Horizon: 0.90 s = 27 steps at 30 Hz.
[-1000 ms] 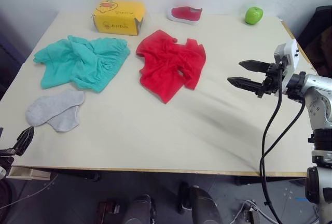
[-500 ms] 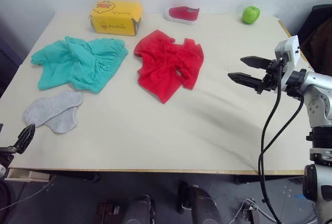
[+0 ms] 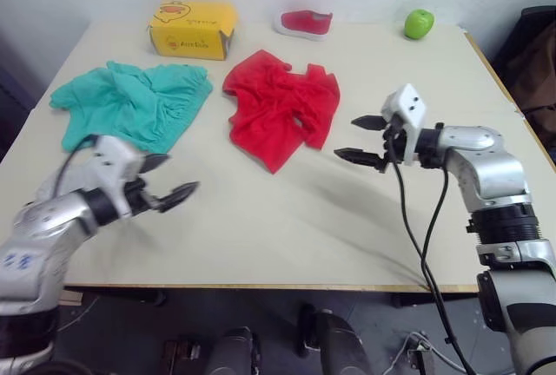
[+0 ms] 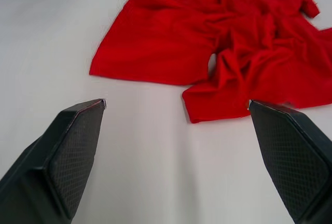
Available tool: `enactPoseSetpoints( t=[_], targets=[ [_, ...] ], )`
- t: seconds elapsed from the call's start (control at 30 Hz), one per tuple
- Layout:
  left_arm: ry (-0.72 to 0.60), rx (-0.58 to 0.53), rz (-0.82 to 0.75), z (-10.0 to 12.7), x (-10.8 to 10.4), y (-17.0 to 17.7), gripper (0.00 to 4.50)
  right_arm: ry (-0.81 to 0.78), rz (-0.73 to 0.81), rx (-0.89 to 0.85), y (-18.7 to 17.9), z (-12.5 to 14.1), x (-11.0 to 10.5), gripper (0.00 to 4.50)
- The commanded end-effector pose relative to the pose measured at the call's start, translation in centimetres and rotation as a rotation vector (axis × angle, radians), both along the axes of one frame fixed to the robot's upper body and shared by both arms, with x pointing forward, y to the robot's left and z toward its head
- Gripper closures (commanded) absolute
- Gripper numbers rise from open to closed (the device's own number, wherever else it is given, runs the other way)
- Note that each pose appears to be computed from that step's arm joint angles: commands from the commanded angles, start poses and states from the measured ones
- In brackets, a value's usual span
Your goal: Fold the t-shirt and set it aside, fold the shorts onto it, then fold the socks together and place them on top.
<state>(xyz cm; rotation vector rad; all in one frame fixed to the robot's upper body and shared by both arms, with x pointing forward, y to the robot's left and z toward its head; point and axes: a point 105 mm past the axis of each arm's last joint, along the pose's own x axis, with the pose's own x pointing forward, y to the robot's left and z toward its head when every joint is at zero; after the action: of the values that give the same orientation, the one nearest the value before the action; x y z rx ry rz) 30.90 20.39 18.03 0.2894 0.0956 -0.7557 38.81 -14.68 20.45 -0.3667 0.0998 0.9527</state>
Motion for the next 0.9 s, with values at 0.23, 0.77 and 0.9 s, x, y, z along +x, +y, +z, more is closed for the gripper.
enactPoseSetpoints(
  t=[0.23,0.77,0.9],
  targets=[
    [-0.021,0.202,-0.371,-0.8,5.1,-8.4,0.0,-0.125,-0.066,-0.168,2.9,-1.7,3.4,0.02],
    [-0.022,0.43,-0.343,-3.8,11.5,-11.3,0.94,-0.066,-0.161,-0.244,5.4,-4.9,6.7,0.42],
    [-0.019,0.431,-0.341,-4.0,11.7,-11.5,2.24,-0.034,-0.184,-0.249,5.0,-5.6,6.8,1.71]
  ],
)
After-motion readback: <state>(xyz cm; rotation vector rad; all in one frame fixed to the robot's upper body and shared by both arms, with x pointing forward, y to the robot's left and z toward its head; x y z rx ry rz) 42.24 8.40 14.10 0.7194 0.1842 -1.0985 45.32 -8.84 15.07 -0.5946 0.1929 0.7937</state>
